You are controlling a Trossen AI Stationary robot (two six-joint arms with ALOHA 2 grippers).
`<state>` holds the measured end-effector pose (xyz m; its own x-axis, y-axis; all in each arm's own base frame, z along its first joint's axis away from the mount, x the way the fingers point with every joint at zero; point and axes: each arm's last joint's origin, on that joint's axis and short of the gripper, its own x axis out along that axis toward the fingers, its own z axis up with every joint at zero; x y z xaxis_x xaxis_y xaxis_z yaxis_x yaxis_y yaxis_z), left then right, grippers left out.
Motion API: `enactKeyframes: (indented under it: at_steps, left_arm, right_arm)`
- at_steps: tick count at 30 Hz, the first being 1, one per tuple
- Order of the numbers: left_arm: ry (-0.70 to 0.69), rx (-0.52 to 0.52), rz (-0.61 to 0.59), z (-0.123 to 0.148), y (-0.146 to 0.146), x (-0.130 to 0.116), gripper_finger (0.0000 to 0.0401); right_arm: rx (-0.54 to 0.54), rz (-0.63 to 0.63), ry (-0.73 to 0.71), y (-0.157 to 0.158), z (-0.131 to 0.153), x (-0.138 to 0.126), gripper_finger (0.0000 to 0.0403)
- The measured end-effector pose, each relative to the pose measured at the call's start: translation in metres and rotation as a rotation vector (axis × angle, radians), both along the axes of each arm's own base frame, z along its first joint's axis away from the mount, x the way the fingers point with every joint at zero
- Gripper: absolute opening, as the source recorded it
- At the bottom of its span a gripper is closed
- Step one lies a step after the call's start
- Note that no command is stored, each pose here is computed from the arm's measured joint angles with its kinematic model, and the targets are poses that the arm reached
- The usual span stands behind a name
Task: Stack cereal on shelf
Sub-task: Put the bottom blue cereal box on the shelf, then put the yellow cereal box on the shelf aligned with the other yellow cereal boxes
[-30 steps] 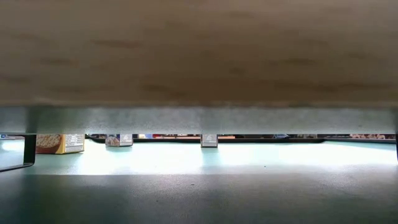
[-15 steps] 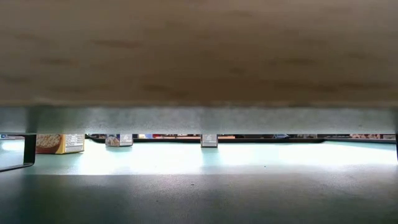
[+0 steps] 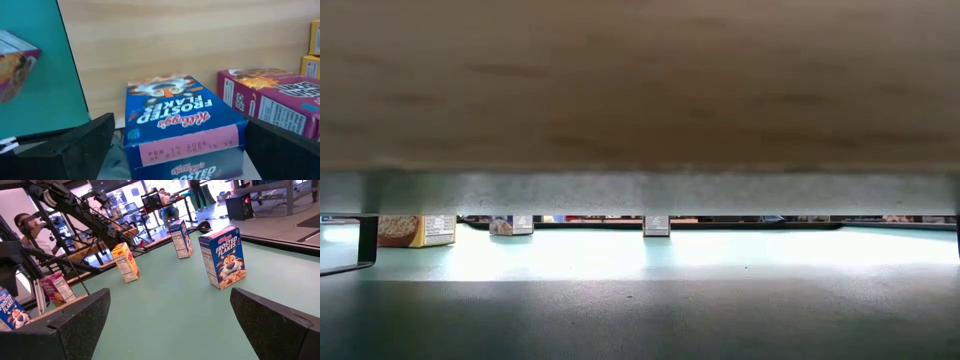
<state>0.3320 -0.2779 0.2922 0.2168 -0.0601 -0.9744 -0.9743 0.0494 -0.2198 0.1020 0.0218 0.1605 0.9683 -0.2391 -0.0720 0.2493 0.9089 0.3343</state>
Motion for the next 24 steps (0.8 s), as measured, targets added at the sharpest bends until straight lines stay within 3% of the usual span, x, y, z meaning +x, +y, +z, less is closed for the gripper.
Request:
enactKeyframes:
  at_steps: [13, 17, 24]
  left_arm:
    - [-0.028, 0.183, -0.018, 0.018, 0.027, -0.006, 0.0399]
    - [-0.019, 0.23, 0.013, 0.027, 0.048, -0.004, 0.0399]
    - [-0.039, 0.264, -0.087, 0.052, 0.105, 0.009, 0.0398]
  right_arm:
    - [0.0, 0.001, 0.0, 0.0, 0.0, 0.0, 0.04]
    - [0.0, 0.0, 0.0, 0.0, 0.0, 0.0, 0.04]
    - [0.001, 0.0, -0.003, 0.0, 0.0, 0.0, 0.04]
